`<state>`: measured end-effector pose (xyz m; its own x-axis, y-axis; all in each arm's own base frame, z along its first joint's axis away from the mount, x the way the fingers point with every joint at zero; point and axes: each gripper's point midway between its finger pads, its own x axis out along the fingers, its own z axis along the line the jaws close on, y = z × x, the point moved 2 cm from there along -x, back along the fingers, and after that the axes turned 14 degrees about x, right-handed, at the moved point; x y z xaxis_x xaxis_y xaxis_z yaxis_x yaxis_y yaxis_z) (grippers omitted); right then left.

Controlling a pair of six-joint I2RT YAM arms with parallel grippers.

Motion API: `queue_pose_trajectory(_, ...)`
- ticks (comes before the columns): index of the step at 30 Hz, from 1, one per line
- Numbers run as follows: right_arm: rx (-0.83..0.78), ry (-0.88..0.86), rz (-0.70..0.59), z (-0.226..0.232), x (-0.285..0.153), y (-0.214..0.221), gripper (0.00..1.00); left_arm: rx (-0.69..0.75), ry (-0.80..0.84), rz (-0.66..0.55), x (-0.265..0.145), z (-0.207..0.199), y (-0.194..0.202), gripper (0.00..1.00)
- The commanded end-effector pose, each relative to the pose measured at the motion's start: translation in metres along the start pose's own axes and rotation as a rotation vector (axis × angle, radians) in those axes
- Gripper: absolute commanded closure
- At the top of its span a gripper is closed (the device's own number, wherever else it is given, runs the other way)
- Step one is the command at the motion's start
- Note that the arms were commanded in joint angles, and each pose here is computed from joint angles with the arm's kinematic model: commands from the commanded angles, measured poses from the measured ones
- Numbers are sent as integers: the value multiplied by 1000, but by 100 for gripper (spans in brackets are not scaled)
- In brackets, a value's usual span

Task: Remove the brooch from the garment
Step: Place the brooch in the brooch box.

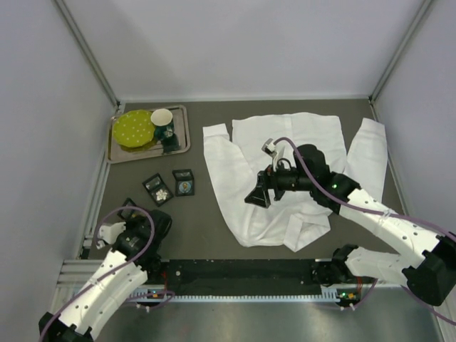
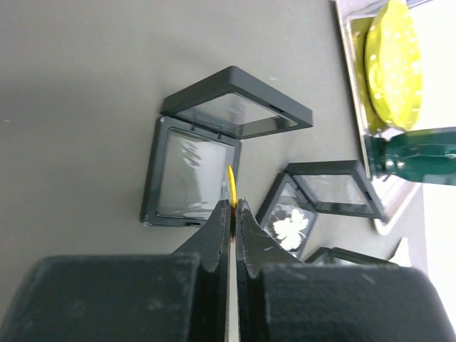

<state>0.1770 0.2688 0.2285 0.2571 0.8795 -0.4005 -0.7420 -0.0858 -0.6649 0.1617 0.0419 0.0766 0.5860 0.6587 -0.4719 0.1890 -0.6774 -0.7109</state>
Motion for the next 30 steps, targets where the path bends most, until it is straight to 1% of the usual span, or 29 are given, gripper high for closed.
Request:
queue_pose_trajectory(1, -43, -13, -48, 13, -5, -18, 18, -201, 1, -39, 6, 6, -3, 100)
queue_pose_trajectory(4, -43, -11, -45, 13, -5, -18, 18, -235, 16, -50, 7, 3, -4, 100)
queue_pose_trajectory(6, -44, -11, -48, 14, -7, -19, 18, -221, 9, -74, 9, 4, -6, 100)
queue_pose_trajectory(9, -46, -10, -46, 13, -7, -18, 18, -219, -18, -76, 11, 9, -3, 100)
queue_pose_trajectory(10, -45, -10, -46, 13, -7, -17, 18, -239, -16, -78, 12, 8, -2, 100)
queue_pose_trajectory(18, -68, 0, -48, 14, -9, -15, 17, -227, -25, -94, 18, 13, 4, 100)
queue_pose_trajectory(24, -77, 3, -44, 16, -9, -12, 17, -255, 6, -123, 20, 9, 1, 100)
queue_pose_trajectory(30, -81, 6, -55, 18, -12, -15, 17, -270, 12, -116, 22, 9, 6, 100)
